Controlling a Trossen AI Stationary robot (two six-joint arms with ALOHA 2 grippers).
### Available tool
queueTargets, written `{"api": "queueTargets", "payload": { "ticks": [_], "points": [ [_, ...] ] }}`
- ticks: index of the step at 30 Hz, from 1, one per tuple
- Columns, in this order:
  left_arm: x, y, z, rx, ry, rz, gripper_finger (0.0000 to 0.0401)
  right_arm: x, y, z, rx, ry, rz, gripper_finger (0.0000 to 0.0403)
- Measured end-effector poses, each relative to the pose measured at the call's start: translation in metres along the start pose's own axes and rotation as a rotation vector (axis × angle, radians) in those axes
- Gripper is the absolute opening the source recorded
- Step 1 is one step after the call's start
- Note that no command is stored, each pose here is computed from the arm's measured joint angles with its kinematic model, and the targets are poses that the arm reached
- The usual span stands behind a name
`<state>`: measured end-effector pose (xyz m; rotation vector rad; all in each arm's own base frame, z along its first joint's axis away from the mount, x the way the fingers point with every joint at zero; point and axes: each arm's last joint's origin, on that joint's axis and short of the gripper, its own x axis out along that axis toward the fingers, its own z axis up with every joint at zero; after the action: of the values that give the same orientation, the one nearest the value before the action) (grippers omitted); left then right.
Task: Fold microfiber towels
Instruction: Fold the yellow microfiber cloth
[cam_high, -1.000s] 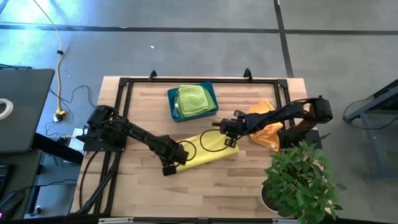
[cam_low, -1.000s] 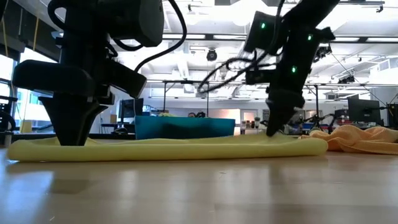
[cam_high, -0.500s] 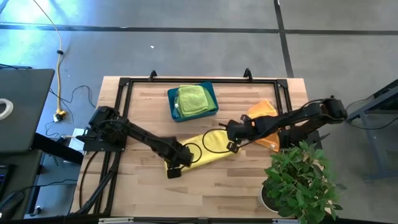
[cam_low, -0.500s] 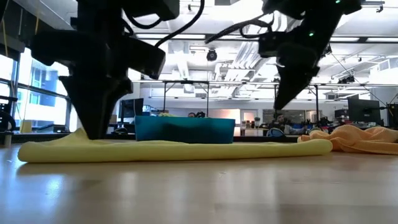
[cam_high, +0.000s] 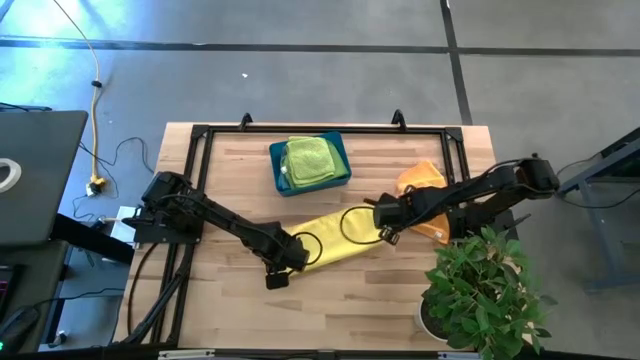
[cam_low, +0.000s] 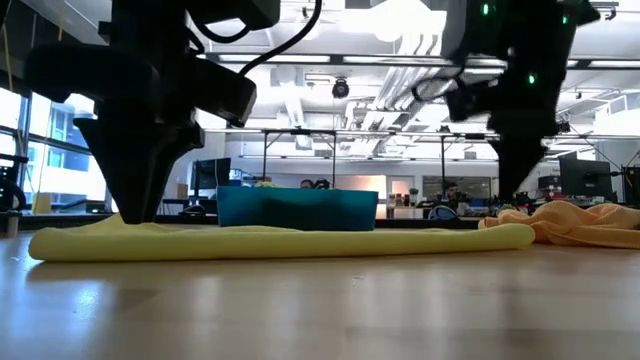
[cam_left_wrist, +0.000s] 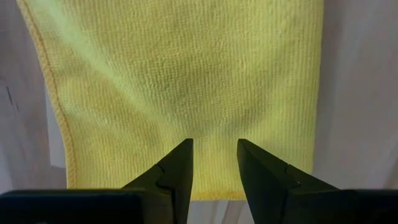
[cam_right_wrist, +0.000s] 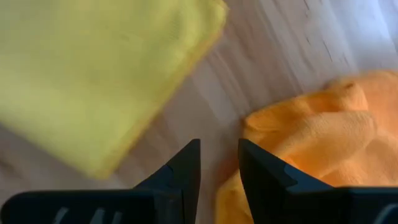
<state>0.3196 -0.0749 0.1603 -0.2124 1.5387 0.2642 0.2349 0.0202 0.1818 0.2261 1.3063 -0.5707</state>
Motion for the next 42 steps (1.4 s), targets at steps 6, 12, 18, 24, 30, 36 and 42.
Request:
{"api": "queueTargets", "payload": {
  "ticks": [6, 12, 18, 24, 30, 36, 42],
  "points": [
    [0.0, -0.002, -0.001, 0.013, 0.002, 0.001, 0.0115, 0.021, -0.019, -0.014, 0.037, 0.027, -0.007, 0.0099],
    [0.0, -0.001, -0.001, 0.011, 0.001, 0.001, 0.0115, 0.03, -0.027, -0.017, 0.184, -0.12, 0.187, 0.0099],
    [-0.001, 0.0, 0.0, 0.008, 0.0, 0.0, 0.0115, 0.03, -0.024, -0.018, 0.281, -0.125, 0.359, 0.0129],
    [-0.001, 0.001, 0.001, -0.001, -0.006, -0.004, 0.0115, 0.029, -0.021, -0.014, 0.359, -0.149, 0.399, 0.0213],
    [-0.001, 0.001, 0.001, -0.005, -0.007, -0.004, 0.0115, 0.044, -0.016, -0.01, 0.43, -0.141, 0.353, 0.0239],
    [-0.001, 0.001, 0.001, -0.005, -0.006, -0.004, 0.0115, 0.062, -0.005, -0.002, 0.417, -0.168, 0.372, 0.0236],
    [-0.001, 0.001, 0.001, -0.005, -0.006, -0.003, 0.0115, 0.067, 0.002, -0.003, 0.425, -0.189, 0.338, 0.0228]
  ]
}}
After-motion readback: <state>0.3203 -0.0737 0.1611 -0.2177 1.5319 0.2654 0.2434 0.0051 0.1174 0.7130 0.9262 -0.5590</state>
